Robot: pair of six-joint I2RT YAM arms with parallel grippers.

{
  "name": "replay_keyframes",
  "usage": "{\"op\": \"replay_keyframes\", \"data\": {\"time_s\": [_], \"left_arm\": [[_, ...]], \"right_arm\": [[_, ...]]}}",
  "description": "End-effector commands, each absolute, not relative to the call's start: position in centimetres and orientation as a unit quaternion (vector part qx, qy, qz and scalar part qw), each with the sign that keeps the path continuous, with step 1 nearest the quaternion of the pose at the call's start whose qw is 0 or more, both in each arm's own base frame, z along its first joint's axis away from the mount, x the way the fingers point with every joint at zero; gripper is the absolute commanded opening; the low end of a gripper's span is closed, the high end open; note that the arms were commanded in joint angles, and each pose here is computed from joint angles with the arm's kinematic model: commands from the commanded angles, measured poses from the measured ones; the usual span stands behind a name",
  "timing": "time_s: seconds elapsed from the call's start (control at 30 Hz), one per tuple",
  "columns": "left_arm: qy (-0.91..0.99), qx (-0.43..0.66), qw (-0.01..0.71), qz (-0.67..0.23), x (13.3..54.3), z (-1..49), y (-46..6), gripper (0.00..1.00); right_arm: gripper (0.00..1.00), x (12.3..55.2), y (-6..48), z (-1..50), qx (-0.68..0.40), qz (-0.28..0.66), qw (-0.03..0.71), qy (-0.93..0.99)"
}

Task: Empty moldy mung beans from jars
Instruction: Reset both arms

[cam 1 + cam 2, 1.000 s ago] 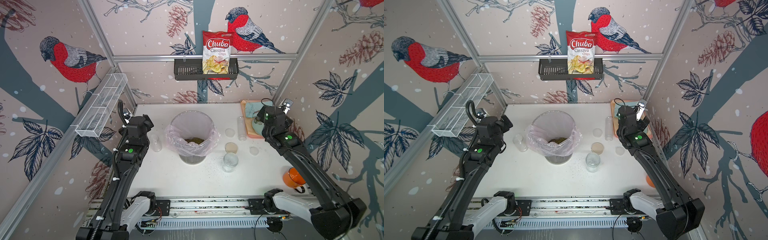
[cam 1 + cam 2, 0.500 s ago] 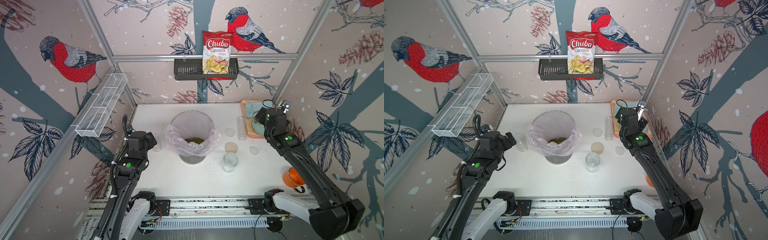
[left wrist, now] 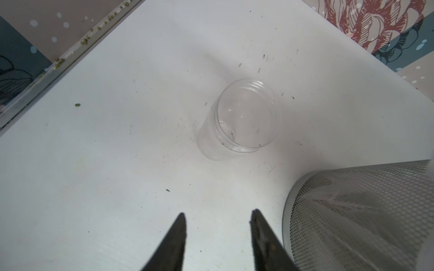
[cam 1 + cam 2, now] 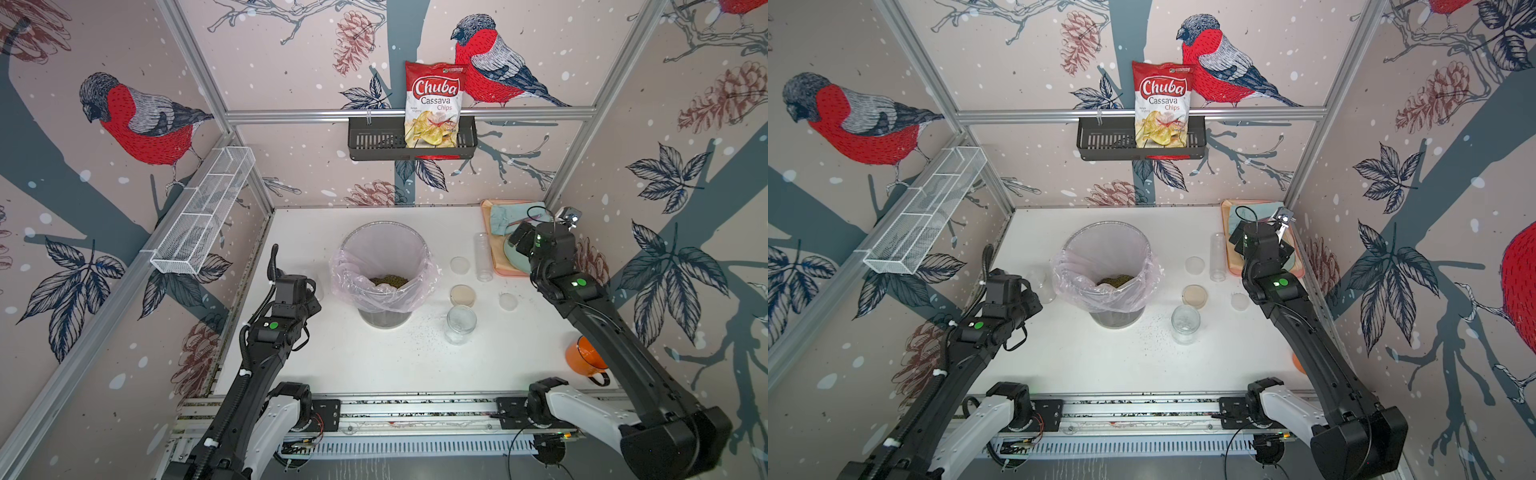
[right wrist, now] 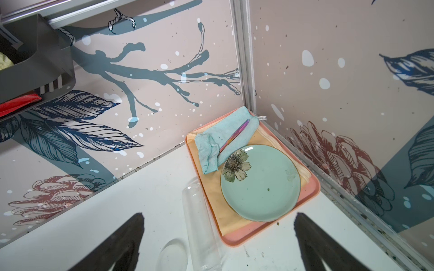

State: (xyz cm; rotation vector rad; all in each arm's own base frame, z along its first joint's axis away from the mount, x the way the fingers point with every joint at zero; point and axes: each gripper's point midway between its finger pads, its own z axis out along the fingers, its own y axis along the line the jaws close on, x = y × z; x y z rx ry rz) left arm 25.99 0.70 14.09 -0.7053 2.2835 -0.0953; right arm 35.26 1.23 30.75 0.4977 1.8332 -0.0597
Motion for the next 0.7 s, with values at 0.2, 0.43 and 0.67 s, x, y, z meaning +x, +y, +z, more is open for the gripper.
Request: {"op": "replay_keyframes", "data": {"time_s": [0.2,0.43,0.67], "left_arm": [[0.884,-0.293,0.363,-0.027,27.0,12.6,1.1,0.48],[0.883,-0.313,0.349,-0.025,27.6,10.5,1.2,0.61],[0.883,-0.343,0.319,-0.027,28.3,6.9,0.9,0.57]], "right_arm": [[0.99,35.0,0.7,31.5,0.226,-0.015,0.598,0.768],[0.99,35.0,0.2,31.5,0.233,-0.007,0.600,0.765],[0.99,34.9,-0.5,31.6,0.242,-0.008,0.602,0.761]]}}
